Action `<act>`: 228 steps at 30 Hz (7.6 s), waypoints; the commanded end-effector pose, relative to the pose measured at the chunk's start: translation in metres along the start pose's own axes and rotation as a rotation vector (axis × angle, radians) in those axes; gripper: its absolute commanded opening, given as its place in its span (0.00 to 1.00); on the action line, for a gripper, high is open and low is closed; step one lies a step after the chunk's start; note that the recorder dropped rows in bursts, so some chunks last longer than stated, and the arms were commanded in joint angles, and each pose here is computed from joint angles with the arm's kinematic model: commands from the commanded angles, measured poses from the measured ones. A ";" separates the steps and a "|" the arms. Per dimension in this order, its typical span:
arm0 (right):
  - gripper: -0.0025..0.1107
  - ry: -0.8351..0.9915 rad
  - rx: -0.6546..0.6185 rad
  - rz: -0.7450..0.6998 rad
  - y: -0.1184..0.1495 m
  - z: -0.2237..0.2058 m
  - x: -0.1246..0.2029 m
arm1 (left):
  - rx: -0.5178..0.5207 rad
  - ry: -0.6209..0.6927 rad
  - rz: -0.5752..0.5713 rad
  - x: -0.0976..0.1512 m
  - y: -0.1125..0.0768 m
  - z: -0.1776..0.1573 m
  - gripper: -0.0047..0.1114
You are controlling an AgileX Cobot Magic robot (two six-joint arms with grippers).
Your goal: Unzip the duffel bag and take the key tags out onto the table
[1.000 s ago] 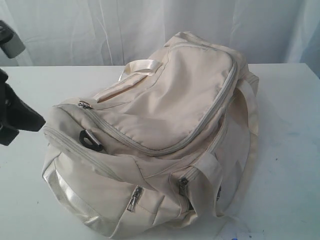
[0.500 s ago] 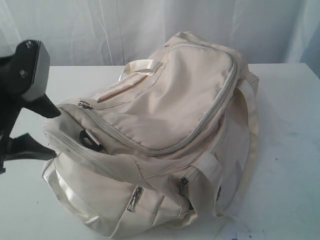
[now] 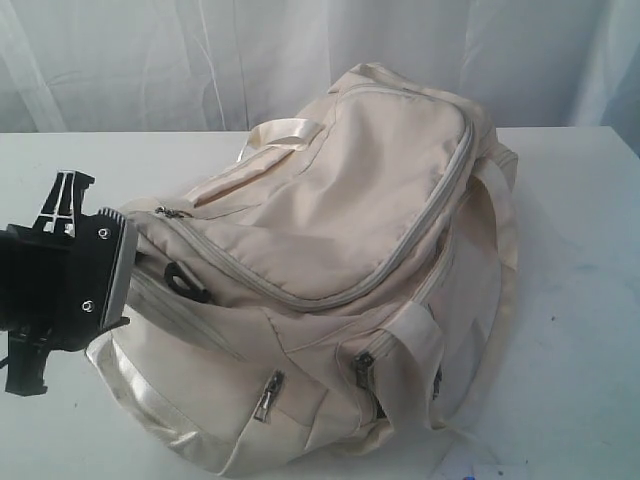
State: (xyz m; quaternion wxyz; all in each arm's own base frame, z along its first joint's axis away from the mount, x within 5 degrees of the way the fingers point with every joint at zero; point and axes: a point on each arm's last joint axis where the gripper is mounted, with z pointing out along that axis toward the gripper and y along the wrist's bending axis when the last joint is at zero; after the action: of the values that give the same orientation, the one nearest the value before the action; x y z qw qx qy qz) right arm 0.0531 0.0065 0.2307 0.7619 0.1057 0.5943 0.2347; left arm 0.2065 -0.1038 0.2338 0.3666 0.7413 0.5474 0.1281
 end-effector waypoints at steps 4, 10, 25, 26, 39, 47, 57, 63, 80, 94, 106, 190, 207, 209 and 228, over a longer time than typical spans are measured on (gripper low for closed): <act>0.02 0.087 0.051 0.133 -0.004 -0.001 0.009 | 0.098 -0.033 -0.002 -0.004 -0.012 0.000 0.28; 0.02 0.256 0.137 0.121 -0.006 -0.004 0.013 | 0.120 -0.044 -0.015 -0.005 -0.014 0.000 0.24; 0.02 0.931 -0.115 -0.144 0.060 0.094 -0.009 | 0.211 -0.109 -0.089 -0.012 -0.022 -0.002 0.32; 0.02 0.977 -0.158 -0.158 0.067 0.106 -0.006 | 0.209 -0.114 -0.103 -0.012 -0.021 -0.002 0.37; 0.02 1.184 -0.452 -0.268 0.129 0.219 0.008 | -0.032 -0.173 -0.267 -0.021 0.006 -0.033 0.68; 0.02 1.214 -0.617 -0.341 0.180 0.265 0.053 | -0.511 -0.173 -0.548 -0.010 0.031 -0.085 0.61; 0.25 1.254 -0.799 -0.474 0.259 0.283 0.158 | -0.683 0.022 -0.960 0.014 0.082 -0.075 0.04; 0.40 1.490 -0.918 -0.655 0.263 0.249 0.183 | -0.692 0.094 -0.975 0.020 0.082 -0.070 0.04; 0.53 1.685 -0.934 -0.776 0.251 0.233 0.181 | -0.372 -0.490 -1.096 -0.029 0.068 -0.066 0.04; 0.53 1.426 -0.701 -0.765 0.249 0.266 0.153 | -1.046 0.125 -1.296 0.043 0.055 -0.119 0.04; 0.53 1.436 -0.692 -0.764 0.246 0.266 0.137 | -0.576 -0.423 -1.232 0.007 0.064 -0.104 0.04; 0.59 1.469 -0.621 -0.304 0.267 0.288 0.229 | 0.648 -0.113 -1.762 0.078 0.043 0.037 0.04; 0.02 1.397 -0.651 -0.256 0.277 0.294 0.214 | 0.652 -0.135 -1.755 0.076 0.044 0.036 0.04; 0.02 1.373 -0.664 -0.254 0.282 0.296 0.204 | 0.659 -0.136 -1.754 0.076 0.044 0.036 0.04; 0.47 1.555 -0.672 -0.555 0.263 0.286 0.210 | 0.668 -0.139 -1.750 0.075 0.044 0.035 0.04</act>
State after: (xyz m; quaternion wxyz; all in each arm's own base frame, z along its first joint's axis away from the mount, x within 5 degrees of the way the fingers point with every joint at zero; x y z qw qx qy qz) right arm 0.2991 0.3654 0.2528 0.1513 -0.4594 0.8489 0.2129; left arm 0.2898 -0.0520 0.2243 0.1444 0.1355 0.9011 -0.3858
